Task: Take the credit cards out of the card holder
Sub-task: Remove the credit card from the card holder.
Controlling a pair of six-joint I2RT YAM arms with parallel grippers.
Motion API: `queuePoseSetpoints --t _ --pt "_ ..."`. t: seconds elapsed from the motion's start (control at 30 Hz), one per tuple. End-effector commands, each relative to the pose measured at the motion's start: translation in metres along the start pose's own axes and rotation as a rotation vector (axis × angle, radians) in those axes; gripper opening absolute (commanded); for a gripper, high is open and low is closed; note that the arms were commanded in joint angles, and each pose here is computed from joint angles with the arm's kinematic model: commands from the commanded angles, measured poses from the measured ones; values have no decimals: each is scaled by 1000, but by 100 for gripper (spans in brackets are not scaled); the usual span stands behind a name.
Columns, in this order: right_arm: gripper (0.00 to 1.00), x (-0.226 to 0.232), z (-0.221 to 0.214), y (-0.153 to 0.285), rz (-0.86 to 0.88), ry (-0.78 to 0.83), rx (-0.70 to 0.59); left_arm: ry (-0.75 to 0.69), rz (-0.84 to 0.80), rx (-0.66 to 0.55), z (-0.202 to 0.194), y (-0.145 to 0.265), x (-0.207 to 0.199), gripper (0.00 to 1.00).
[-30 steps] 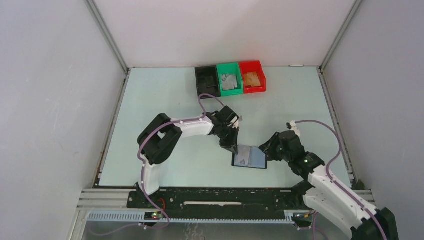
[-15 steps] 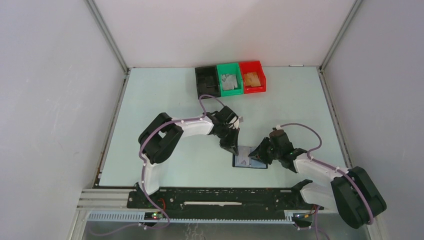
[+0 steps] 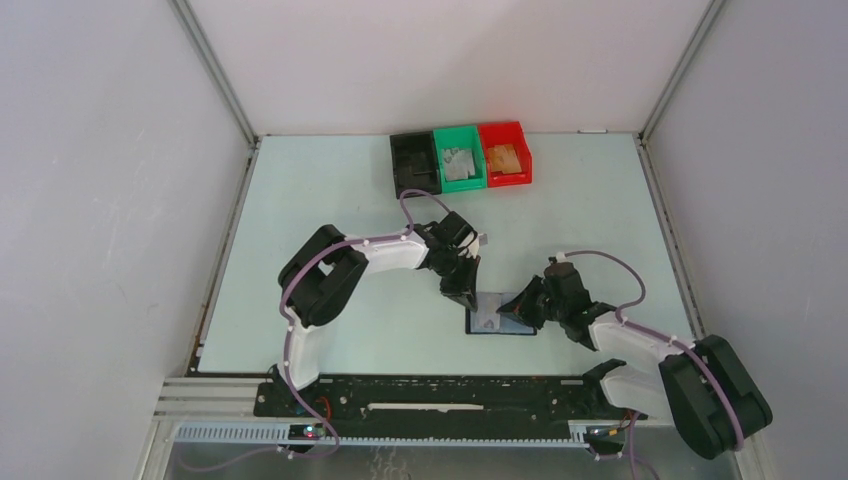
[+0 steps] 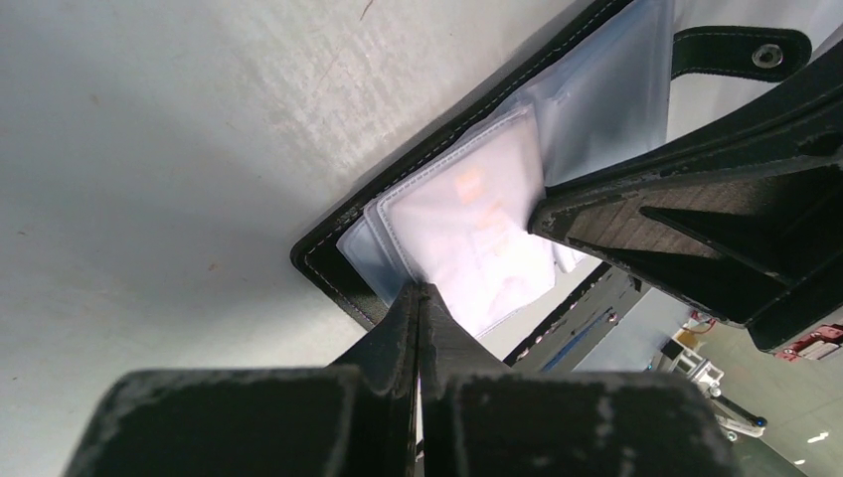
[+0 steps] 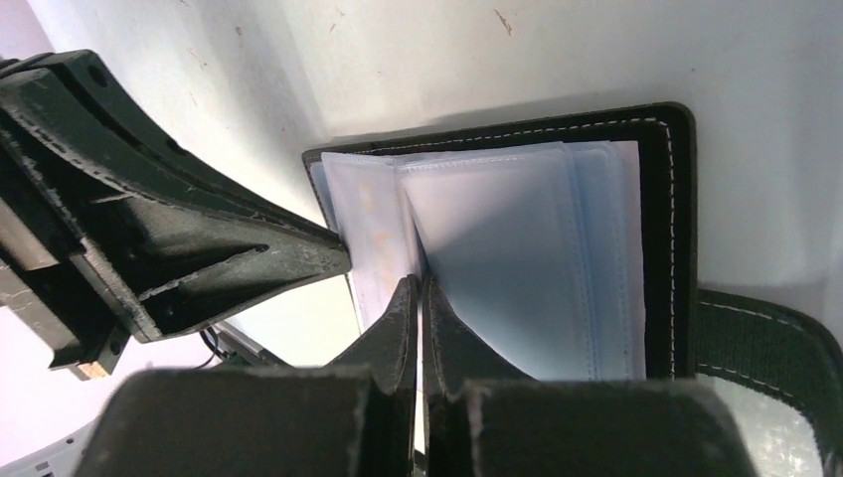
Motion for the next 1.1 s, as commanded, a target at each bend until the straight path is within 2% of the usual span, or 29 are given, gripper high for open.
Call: queuePoseSetpoints --t 0.0,0.23,0.3,0.37,0.47,0.63,0.8,1.0,1.07 --pt "0 -1 4 6 -2 -13 -42 -44 27 4 0 -9 -1 0" --pt "0 -17 2 12 -30 -27 -44 -41 39 -6 1 -7 3 0" --pt "18 -16 3 13 -31 -12 -39 -45 32 -7 1 -5 1 0" --pt "25 -17 1 16 -49 -4 -24 -51 24 -10 2 -3 -2 0" --pt "26 -14 5 22 -61 10 -52 -56 17 -15 2 -1 -4 0" --pt "21 -24 16 37 -163 8 -137 -68 -4 -26 3 5 -12 0" --pt "23 -41 22 46 -236 -15 -172 -83 -38 -67 4 20 -28 1" --pt "26 -51 23 43 -264 -29 -147 -82 -25 -144 8 34 -36 23" --pt "26 -53 22 40 -268 -27 -135 -78 -21 -155 7 36 -37 27"
Point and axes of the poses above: each gripper's point midway between its finger pads, its own y axis back along the fingers, its own x axis along the line the jaws close on, z = x × y, the point moved 4 cm from there along y, back along the fingers, and after that the axes turned 13 degrees about y, right-handed, at the moved point
